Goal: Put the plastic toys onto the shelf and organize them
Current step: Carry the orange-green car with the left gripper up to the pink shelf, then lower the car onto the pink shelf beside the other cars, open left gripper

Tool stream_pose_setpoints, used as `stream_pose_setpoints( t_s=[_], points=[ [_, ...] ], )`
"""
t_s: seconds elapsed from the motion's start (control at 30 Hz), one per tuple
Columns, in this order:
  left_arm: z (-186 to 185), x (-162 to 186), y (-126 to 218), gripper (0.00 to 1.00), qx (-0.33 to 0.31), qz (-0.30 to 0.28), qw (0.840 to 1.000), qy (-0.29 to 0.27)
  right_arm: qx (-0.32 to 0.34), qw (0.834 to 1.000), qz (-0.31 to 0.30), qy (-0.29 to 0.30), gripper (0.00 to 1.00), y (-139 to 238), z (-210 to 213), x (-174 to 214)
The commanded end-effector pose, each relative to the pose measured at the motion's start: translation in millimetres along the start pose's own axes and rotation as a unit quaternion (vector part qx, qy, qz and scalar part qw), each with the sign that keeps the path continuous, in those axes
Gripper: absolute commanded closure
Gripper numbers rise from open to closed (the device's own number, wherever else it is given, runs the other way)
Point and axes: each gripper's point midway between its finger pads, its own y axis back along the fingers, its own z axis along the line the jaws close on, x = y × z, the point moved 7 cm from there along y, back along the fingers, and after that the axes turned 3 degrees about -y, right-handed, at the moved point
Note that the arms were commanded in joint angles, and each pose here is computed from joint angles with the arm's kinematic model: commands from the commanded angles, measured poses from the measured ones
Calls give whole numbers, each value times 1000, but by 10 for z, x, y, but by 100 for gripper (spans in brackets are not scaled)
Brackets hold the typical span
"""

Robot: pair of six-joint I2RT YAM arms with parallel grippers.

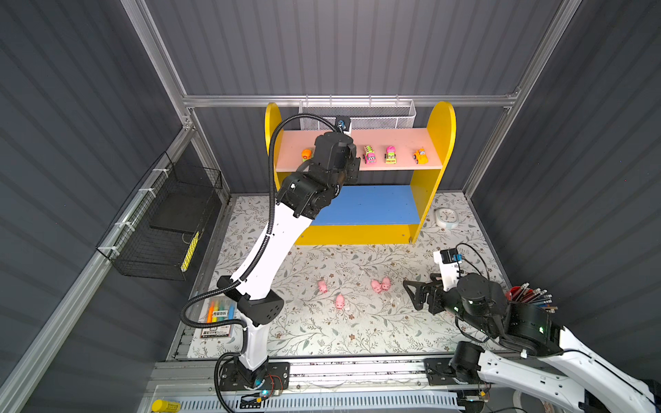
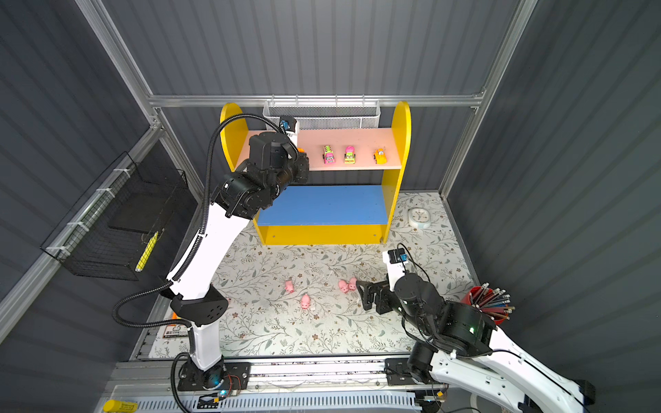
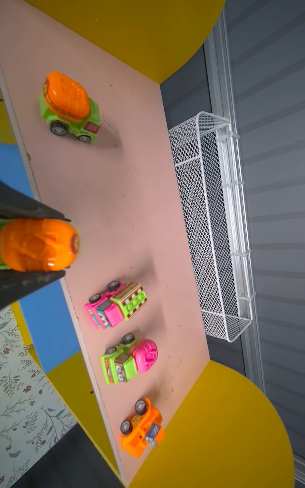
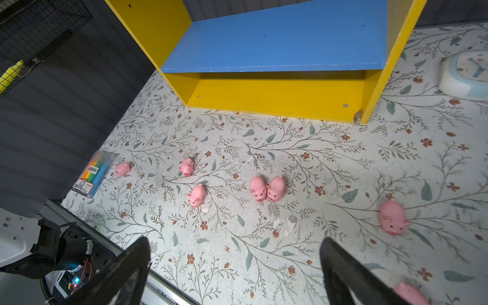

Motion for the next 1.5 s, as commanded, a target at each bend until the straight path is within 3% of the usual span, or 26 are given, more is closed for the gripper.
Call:
stream_pose_setpoints(
  t_s=[0.0, 0.6, 1.47],
  points=[
    [91, -71, -48, 77, 2, -18, 1000, 6, 0, 1000, 11, -10, 1, -83, 14, 57],
    [259, 104, -413, 77, 12, 11, 999, 29, 21, 999, 21, -12, 1, -151, -8, 96],
    [292, 187, -612, 72, 17, 14, 999, 38, 41, 999, 16, -5, 1, -122, -86, 110]
  ],
)
